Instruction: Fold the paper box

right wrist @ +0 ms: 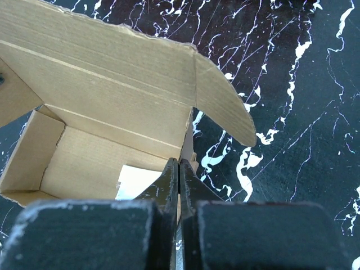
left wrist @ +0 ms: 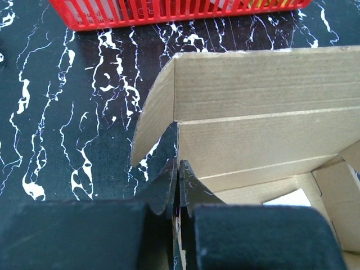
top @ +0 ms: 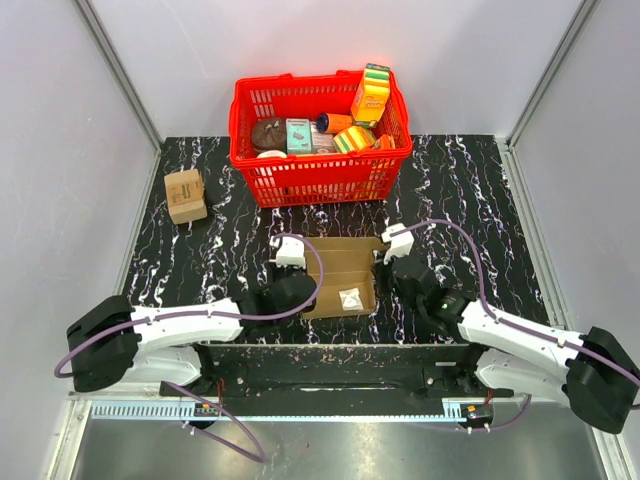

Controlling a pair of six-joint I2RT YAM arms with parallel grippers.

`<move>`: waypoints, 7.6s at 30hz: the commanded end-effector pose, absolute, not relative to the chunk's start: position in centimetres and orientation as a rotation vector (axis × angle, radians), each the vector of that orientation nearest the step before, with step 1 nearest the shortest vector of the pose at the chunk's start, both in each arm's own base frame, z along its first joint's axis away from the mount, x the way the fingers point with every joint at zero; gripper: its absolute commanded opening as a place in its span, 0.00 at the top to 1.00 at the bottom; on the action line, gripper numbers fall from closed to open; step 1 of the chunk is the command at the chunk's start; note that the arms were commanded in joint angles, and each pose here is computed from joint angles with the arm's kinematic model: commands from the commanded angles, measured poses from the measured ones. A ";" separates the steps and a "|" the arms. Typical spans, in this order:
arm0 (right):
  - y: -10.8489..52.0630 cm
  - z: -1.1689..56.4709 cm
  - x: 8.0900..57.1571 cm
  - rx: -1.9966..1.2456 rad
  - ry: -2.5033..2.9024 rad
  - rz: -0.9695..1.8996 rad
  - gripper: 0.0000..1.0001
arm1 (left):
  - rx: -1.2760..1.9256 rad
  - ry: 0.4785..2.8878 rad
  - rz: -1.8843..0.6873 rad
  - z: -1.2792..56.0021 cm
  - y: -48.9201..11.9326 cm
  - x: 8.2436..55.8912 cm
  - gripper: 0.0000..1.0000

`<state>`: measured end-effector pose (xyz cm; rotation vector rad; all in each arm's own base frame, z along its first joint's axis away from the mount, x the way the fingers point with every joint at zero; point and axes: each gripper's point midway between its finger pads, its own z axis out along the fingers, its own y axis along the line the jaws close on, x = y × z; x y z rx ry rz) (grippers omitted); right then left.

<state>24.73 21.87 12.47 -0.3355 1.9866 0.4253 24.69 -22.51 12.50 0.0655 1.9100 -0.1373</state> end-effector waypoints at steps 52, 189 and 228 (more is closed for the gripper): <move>23.1 12.8 24.7 -0.264 1.684 0.384 1.00 | -0.053 1.664 -0.193 11.9 -22.2 25.3 1.00; 21.2 8.8 20.9 -0.123 1.915 0.374 0.87 | 0.477 1.652 -0.955 25.7 -27.2 9.4 0.05; 21.2 9.8 19.1 -0.096 1.984 0.499 0.62 | 0.580 1.855 -0.739 16.7 -32.8 19.9 0.05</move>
